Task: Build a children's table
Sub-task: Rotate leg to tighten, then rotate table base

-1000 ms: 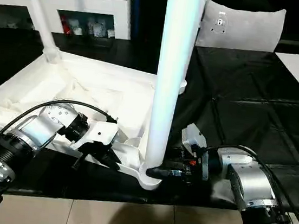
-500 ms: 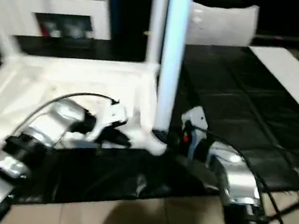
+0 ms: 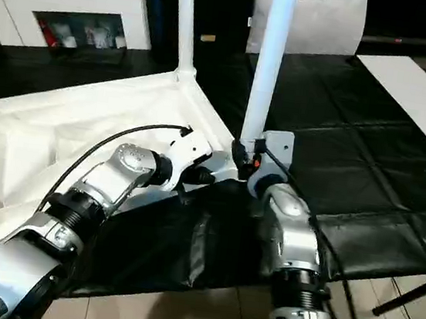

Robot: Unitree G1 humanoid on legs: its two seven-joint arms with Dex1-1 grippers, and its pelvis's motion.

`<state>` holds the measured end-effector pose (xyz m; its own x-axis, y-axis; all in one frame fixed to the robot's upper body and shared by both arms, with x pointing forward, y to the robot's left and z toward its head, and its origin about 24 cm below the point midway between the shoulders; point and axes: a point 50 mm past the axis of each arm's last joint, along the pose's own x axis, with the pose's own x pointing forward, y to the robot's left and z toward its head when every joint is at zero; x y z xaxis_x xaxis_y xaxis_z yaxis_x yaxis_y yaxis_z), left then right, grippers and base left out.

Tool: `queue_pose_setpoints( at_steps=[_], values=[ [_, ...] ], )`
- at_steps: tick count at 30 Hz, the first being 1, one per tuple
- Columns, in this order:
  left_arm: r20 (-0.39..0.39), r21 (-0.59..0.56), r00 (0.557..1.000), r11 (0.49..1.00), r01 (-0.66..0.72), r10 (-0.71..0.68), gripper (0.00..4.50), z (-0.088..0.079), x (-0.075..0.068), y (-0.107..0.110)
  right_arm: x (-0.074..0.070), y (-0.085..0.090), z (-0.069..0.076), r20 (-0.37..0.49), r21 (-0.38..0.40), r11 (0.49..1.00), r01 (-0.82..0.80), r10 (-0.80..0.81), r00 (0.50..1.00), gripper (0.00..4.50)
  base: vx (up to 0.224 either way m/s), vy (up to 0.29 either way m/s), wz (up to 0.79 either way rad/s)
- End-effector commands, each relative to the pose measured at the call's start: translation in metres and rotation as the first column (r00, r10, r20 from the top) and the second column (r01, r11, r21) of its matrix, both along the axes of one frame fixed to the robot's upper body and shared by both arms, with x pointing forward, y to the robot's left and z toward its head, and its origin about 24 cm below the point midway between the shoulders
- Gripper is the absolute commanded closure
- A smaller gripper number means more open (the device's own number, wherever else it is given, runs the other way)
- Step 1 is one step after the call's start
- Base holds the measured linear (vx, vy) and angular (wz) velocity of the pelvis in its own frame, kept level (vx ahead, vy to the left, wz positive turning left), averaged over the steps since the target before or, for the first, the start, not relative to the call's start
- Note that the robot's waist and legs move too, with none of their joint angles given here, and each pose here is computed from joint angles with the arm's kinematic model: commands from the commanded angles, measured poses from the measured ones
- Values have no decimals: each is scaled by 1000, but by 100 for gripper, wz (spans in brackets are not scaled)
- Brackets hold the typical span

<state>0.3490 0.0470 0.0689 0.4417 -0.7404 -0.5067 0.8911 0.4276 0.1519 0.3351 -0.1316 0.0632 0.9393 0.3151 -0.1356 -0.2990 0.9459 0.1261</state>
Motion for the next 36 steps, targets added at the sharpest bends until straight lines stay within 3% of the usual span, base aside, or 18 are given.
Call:
queue_pose_setpoints(
  at_steps=[1, 2, 10, 13, 14, 18, 23, 27, 30, 31, 35, 36],
  values=[
    [104, -47, 989, 993, 108, -103, 450, 23, 1, -13, -7, 9, -11, -41, 16, 998, -65, 66, 997, 142, 0, 0, 0],
    [111, -40, 988, 992, 116, -111, 450, 22, 1, -10, -8, 6, -11, -24, -23, 997, -68, 68, 997, 131, 0, 0, 0],
    [166, 1, 977, 991, 132, -131, 450, 19, 5, 4, -25, -20, -9, 28, -102, 991, -81, 84, 996, 62, 0, 0, 0],
    [148, -92, 983, 988, 124, -109, 450, 25, 6, 9, -41, -34, -1, 36, -98, 983, -152, 156, 987, 26, 0, 0, 0],
    [145, -98, 983, 987, 125, -111, 407, 25, 6, 9, -41, -34, -1, 35, -99, 983, -156, 160, 987, 18, 0, 0, 0],
    [101, -164, 981, 970, 179, -164, 389, 26, -3, 12, -53, -38, 5, -4, -97, 966, -241, 242, 970, 0, 0, 0, 0],
    [87, -167, 981, 968, 188, -175, 339, 21, -12, 22, -57, -32, 13, -5, -79, 946, -313, 314, 949, 0, 0, 0, 0],
    [36, -159, 994, 982, 103, -98, 307, 20, -20, 55, -55, -13, 24, 20, -33, 922, -387, 387, 922, 0, 0, 0, 0],
    [28, -154, 996, 984, 89, -85, 281, 21, -22, 62, -55, -10, 25, 17, -29, 917, -399, 399, 917, 0, 0, 0, 0],
    [-18, -96, 994, 990, 103, -105, 269, 20, -39, 90, -51, 0, 26, 18, -22, 903, -429, 429, 903, 0, 0, 0, 0],
    [-54, -63, 991, 991, 118, -122, 233, 20, -52, 105, -47, 7, 26, 20, -28, 897, -442, 443, 896, 0, 0, 0, 0],
    [-83, -38, 989, 993, 116, -119, 226, 20, -62, 116, -42, 13, 25, 18, -40, 892, -449, 450, 893, 0, 0, 0, 0]
  ],
)
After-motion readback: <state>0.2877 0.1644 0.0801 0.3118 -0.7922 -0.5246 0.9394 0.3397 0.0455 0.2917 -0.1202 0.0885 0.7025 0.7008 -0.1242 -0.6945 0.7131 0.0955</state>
